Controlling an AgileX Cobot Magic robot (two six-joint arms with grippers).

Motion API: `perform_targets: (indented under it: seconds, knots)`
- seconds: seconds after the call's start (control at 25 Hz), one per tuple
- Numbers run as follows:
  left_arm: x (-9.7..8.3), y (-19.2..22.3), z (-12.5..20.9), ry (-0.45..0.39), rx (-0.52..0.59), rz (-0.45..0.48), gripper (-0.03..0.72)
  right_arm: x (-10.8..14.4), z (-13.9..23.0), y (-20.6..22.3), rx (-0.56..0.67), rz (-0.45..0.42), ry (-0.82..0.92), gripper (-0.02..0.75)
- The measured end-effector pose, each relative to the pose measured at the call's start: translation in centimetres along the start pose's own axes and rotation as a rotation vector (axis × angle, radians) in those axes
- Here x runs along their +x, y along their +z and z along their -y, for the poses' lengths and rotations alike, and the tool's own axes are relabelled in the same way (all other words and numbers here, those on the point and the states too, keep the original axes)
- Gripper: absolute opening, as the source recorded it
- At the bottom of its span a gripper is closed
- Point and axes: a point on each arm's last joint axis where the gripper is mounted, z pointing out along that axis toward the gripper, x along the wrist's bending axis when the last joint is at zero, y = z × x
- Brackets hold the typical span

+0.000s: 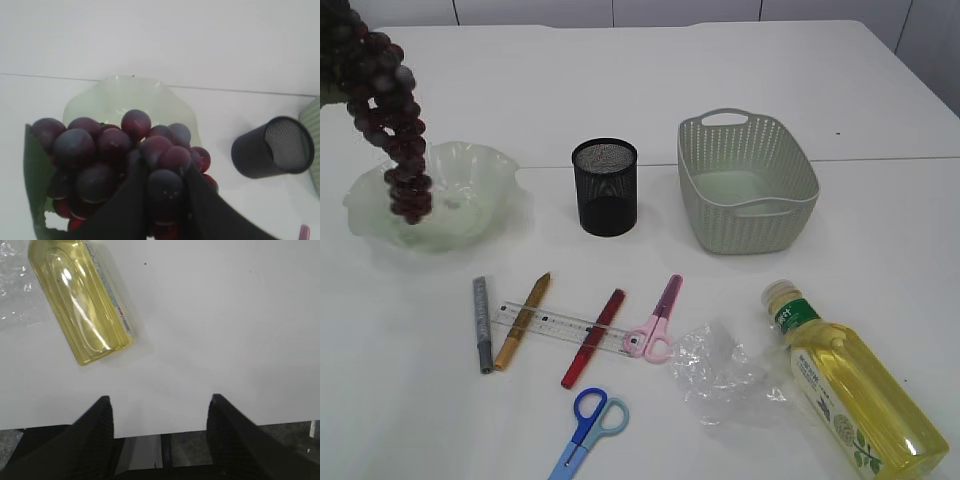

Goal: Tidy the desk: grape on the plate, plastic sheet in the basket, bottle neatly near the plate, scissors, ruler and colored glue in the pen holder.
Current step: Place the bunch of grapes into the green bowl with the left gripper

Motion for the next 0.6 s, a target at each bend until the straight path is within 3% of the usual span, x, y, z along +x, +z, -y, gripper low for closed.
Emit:
perform_targets:
  seconds: [0.24,0.6]
  knots:
    - [-0.4,2.6,-2.4,-0.022,-0.034,0.030,0.111,-0.1,0.0,0.0,-0.002,0.010,0.018,0.439]
    - [0.5,8.0,-1.0,-0.037,0.072,0.005,0.113,-0.1,0.0,0.0,-0.002,0.010,0.026,0.439]
